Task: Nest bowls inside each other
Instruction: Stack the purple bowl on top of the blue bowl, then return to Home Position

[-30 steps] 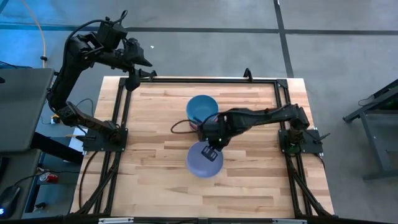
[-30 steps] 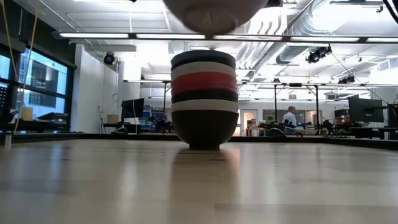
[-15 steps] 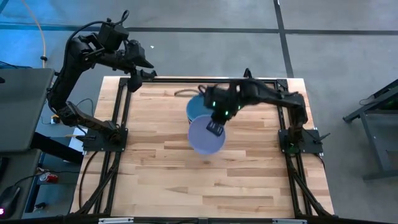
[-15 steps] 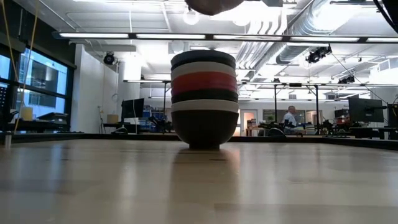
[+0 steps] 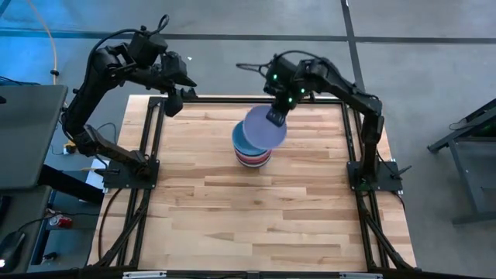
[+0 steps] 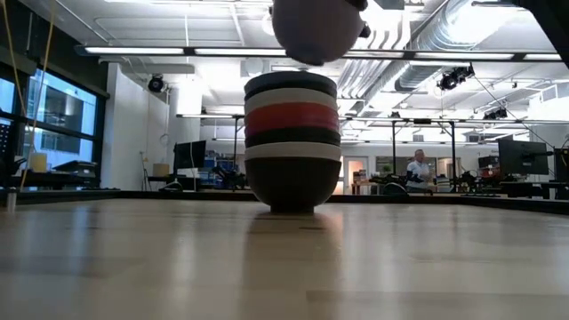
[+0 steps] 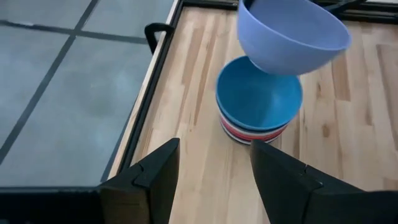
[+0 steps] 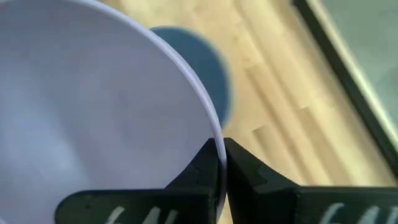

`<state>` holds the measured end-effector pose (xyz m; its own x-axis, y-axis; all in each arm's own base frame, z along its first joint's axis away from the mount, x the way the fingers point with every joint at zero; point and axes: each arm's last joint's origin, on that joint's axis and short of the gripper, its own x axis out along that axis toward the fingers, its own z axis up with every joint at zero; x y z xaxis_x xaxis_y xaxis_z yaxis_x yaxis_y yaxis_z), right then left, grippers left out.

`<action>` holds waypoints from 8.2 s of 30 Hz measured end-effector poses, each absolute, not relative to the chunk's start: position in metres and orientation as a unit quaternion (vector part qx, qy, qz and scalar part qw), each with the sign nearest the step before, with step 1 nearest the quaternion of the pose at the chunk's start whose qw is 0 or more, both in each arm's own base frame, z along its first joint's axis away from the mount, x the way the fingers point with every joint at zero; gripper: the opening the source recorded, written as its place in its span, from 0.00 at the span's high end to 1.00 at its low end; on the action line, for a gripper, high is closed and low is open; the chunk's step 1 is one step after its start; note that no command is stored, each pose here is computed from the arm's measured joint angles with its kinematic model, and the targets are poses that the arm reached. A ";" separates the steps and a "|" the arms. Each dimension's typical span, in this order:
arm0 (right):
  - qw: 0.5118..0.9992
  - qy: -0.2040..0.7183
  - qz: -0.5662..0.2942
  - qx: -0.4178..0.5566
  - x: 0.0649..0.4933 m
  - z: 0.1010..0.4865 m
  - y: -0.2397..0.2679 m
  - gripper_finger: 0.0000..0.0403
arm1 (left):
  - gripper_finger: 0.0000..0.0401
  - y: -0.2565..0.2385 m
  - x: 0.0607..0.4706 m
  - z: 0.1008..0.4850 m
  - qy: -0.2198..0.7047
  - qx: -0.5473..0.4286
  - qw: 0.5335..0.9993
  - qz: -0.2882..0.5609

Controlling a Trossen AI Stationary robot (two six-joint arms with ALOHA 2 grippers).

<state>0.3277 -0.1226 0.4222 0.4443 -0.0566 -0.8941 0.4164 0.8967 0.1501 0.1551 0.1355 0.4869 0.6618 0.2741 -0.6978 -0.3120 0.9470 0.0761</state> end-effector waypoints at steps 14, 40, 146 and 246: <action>0.853 0.477 -0.125 0.169 0.328 0.418 -0.160 1.00 | 0.54 0.160 0.190 0.467 0.399 -0.036 0.910 0.109; 0.849 0.495 -0.085 0.165 0.364 0.389 -0.153 1.00 | 0.54 0.096 0.131 0.491 0.211 0.062 0.964 -0.147; 0.796 0.553 -0.114 0.218 0.380 0.355 -0.143 0.99 | 0.54 0.057 0.080 0.408 0.165 0.069 0.979 -0.102; 0.991 -0.023 0.000 -0.135 0.068 0.383 -0.012 0.85 | 0.54 0.031 0.170 0.301 -0.038 0.115 0.981 0.153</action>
<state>0.0676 -0.0118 0.3829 0.9990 0.0068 0.0452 0.0056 0.9634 -0.2681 0.1696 0.0305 0.3015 0.9500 0.2922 0.1098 -0.3097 0.9263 0.2145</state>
